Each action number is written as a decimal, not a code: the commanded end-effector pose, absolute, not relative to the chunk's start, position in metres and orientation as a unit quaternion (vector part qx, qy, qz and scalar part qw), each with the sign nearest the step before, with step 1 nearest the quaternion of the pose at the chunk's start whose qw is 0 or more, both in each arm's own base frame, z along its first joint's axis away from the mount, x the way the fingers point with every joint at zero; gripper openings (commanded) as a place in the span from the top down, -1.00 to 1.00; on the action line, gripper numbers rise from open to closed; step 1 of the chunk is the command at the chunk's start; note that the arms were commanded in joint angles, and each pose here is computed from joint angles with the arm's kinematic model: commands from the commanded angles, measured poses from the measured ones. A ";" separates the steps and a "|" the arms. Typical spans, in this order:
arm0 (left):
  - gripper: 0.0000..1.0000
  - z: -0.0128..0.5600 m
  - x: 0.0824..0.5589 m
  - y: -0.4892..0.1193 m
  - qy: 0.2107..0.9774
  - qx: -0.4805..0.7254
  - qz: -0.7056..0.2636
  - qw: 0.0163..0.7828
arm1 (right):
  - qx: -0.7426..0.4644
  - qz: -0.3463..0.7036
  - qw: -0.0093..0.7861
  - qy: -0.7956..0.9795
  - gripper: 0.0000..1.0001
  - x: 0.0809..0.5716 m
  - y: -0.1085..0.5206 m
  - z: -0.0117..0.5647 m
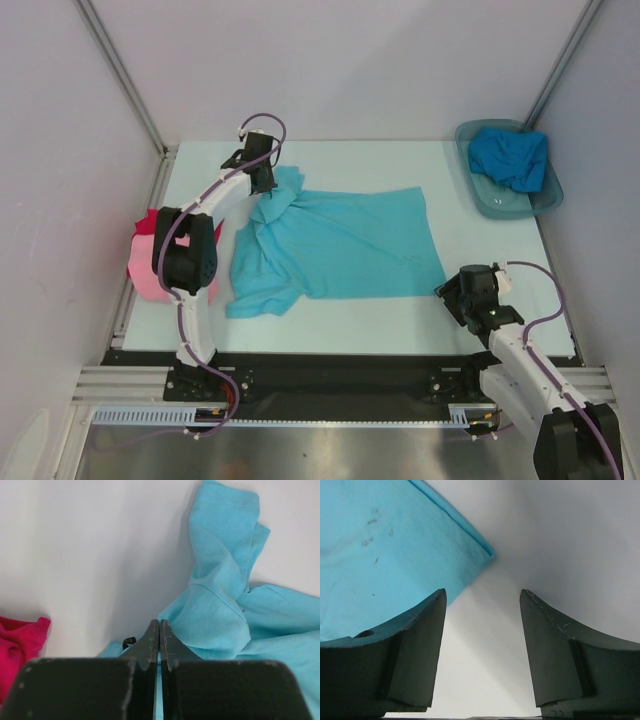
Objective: Fold and stack the t-shirts
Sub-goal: Flatten the tshirt out
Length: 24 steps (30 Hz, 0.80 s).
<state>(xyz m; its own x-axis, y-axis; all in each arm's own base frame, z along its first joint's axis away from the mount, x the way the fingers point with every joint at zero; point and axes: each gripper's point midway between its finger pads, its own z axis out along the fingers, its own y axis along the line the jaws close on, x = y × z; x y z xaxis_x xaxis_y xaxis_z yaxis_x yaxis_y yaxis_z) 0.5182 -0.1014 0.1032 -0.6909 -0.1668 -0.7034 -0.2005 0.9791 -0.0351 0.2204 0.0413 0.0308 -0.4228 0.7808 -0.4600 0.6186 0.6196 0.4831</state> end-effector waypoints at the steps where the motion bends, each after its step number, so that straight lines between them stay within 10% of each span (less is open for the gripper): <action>1: 0.99 0.138 0.521 -0.102 0.903 -0.104 0.002 0.416 | 0.439 0.094 0.343 0.825 -0.29 0.222 0.027 0.029; 10: 0.99 0.141 0.515 -0.101 0.902 -0.104 0.000 0.419 | 0.442 0.135 0.335 0.821 -0.08 0.246 0.037 0.023; 14: 0.99 0.147 0.514 -0.100 0.900 -0.102 0.000 0.423 | 0.442 0.149 0.338 0.817 1.00 0.250 0.040 0.026; 24: 0.99 0.148 0.515 -0.098 0.900 -0.099 0.008 0.425 | 0.455 0.144 0.345 0.808 1.00 0.245 0.034 0.029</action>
<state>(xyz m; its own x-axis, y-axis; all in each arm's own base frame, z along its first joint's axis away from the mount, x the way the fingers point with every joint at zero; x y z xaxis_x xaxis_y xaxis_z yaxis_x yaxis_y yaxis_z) 0.5096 -0.1020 0.1177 -0.6753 -0.1720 -0.7172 -0.1879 0.9805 -0.0582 0.2447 0.0390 0.0245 -0.3813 0.8245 -0.4181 0.6304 0.5627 0.5348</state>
